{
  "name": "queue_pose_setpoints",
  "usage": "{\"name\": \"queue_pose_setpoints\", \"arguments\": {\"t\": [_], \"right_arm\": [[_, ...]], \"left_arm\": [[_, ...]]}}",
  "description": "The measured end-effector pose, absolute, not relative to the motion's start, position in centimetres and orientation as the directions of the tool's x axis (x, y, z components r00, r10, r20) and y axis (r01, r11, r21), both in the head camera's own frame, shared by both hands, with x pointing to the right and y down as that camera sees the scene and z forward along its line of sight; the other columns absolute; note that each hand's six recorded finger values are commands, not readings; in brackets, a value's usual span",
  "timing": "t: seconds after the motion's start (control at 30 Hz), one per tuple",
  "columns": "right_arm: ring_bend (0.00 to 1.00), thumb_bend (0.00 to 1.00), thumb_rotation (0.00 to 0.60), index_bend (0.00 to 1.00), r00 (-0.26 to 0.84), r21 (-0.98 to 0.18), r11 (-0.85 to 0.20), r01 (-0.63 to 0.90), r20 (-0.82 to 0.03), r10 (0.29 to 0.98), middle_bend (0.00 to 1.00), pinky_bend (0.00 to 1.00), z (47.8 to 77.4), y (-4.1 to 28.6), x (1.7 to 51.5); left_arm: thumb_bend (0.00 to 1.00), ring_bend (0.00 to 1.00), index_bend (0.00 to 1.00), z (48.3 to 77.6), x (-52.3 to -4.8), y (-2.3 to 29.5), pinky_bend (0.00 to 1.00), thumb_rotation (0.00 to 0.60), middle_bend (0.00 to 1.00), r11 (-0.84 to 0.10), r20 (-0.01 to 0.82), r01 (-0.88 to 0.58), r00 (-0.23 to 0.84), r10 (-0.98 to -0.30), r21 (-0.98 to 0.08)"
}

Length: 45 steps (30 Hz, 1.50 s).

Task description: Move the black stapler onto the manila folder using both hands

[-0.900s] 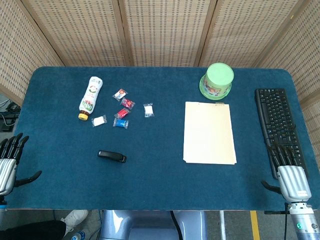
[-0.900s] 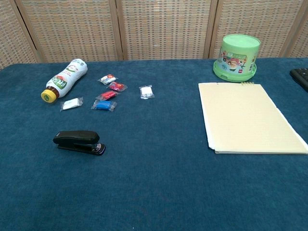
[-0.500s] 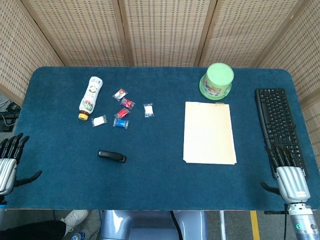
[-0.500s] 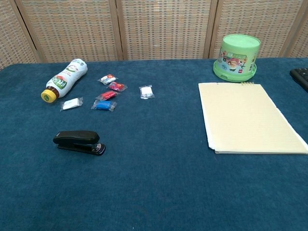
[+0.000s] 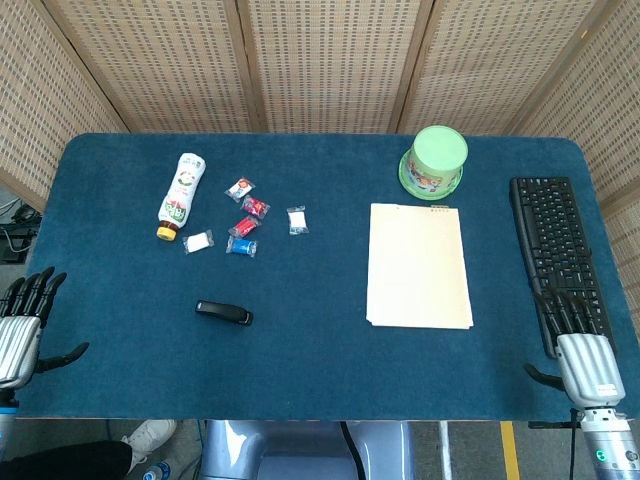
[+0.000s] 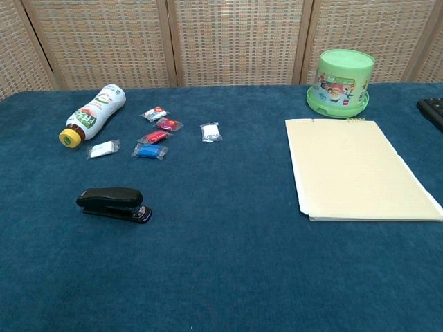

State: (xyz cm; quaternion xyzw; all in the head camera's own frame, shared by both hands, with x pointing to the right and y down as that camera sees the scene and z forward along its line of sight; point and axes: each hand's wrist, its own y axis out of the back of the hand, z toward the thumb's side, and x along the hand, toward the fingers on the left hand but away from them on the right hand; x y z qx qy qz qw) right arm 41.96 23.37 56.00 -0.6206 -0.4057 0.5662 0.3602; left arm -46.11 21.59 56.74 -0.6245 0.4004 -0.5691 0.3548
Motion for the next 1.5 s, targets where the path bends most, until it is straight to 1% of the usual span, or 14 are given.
{"name": "queue_pose_setpoints", "arguments": {"t": [0.07,0.17,0.27,0.33,0.53,0.63,0.73,0.83,1.1,1.23,1.3,1.4,1.5], "right_arm": [[0.00,0.13,0.600,0.07,0.028,-0.907,-0.408,0.101,-0.408,0.913,0.00,0.02,56.0,23.3,42.0],[0.00,0.13,0.600,0.08,0.027,-0.909,-0.404,0.105,-0.403,0.915,0.00,0.02,55.9,23.3,42.0],[0.00,0.13,0.600,0.08,0.023,-0.908,-0.406,0.106,-0.406,0.914,0.00,0.02,56.0,23.2,42.1],[0.00,0.13,0.600,0.09,0.023,-0.907,-0.407,0.108,-0.407,0.913,0.00,0.02,56.0,23.2,42.1],[0.00,0.13,0.600,0.09,0.021,-0.906,-0.409,0.109,-0.409,0.912,0.00,0.02,56.0,23.2,42.1],[0.00,0.13,0.600,0.10,0.018,-0.904,-0.412,0.112,-0.413,0.911,0.00,0.02,56.1,23.2,42.2],[0.00,0.13,0.600,0.10,0.017,-0.905,-0.410,0.116,-0.411,0.911,0.00,0.02,56.1,23.2,42.2],[0.00,0.13,0.600,0.10,0.016,-0.906,-0.407,0.121,-0.408,0.913,0.00,0.02,56.0,23.1,42.3],[0.00,0.13,0.600,0.10,0.013,-0.905,-0.404,0.129,-0.406,0.914,0.00,0.02,56.0,23.0,42.5],[0.00,0.13,0.600,0.10,0.010,-0.907,-0.397,0.140,-0.400,0.916,0.00,0.02,55.8,22.9,42.6],[0.00,0.12,0.600,0.10,0.007,-0.907,-0.394,0.148,-0.397,0.918,0.00,0.02,55.7,22.8,42.8],[0.00,0.13,0.600,0.10,0.006,-0.908,-0.389,0.154,-0.393,0.920,0.00,0.02,55.6,22.7,42.9],[0.00,0.13,0.600,0.10,0.007,-0.909,-0.385,0.160,-0.389,0.921,0.00,0.02,55.4,22.7,42.9]], "left_arm": [[0.19,0.00,0.01,56.8,-45.9,21.6,0.03,0.600,0.00,-0.430,0.429,-0.101,0.036,-0.903,-0.897],[0.19,0.00,0.09,57.1,-45.6,21.4,0.11,0.600,0.00,-0.440,0.437,-0.108,0.047,-0.898,-0.892],[0.23,0.06,0.17,57.5,-45.2,20.9,0.18,0.600,0.01,-0.443,0.440,-0.108,0.057,-0.896,-0.890],[0.25,0.12,0.22,57.9,-44.5,20.2,0.23,0.600,0.04,-0.448,0.442,-0.100,0.078,-0.894,-0.888],[0.26,0.13,0.27,59.8,-42.3,18.2,0.23,0.600,0.08,-0.507,0.493,-0.073,0.152,-0.857,-0.859],[0.28,0.14,0.28,60.9,-40.9,17.3,0.23,0.600,0.10,-0.550,0.534,-0.040,0.190,-0.824,-0.834],[0.36,0.15,0.31,62.0,-39.1,16.2,0.24,0.600,0.13,-0.588,0.574,0.007,0.228,-0.787,-0.809],[0.40,0.16,0.33,62.7,-37.2,15.2,0.25,0.600,0.14,-0.601,0.591,0.049,0.257,-0.765,-0.798],[0.39,0.16,0.32,64.3,-33.9,14.0,0.25,0.600,0.14,-0.634,0.634,0.102,0.279,-0.721,-0.766],[0.33,0.16,0.32,65.0,-32.5,14.0,0.25,0.600,0.14,-0.655,0.660,0.129,0.287,-0.694,-0.745],[0.32,0.16,0.32,65.4,-31.7,14.0,0.25,0.600,0.14,-0.660,0.671,0.149,0.289,-0.683,-0.736],[0.27,0.16,0.32,65.9,-30.7,14.1,0.26,0.600,0.14,-0.662,0.682,0.178,0.288,-0.672,-0.728],[0.26,0.16,0.32,66.4,-29.6,14.3,0.26,0.600,0.14,-0.663,0.689,0.196,0.290,-0.665,-0.722]]}}
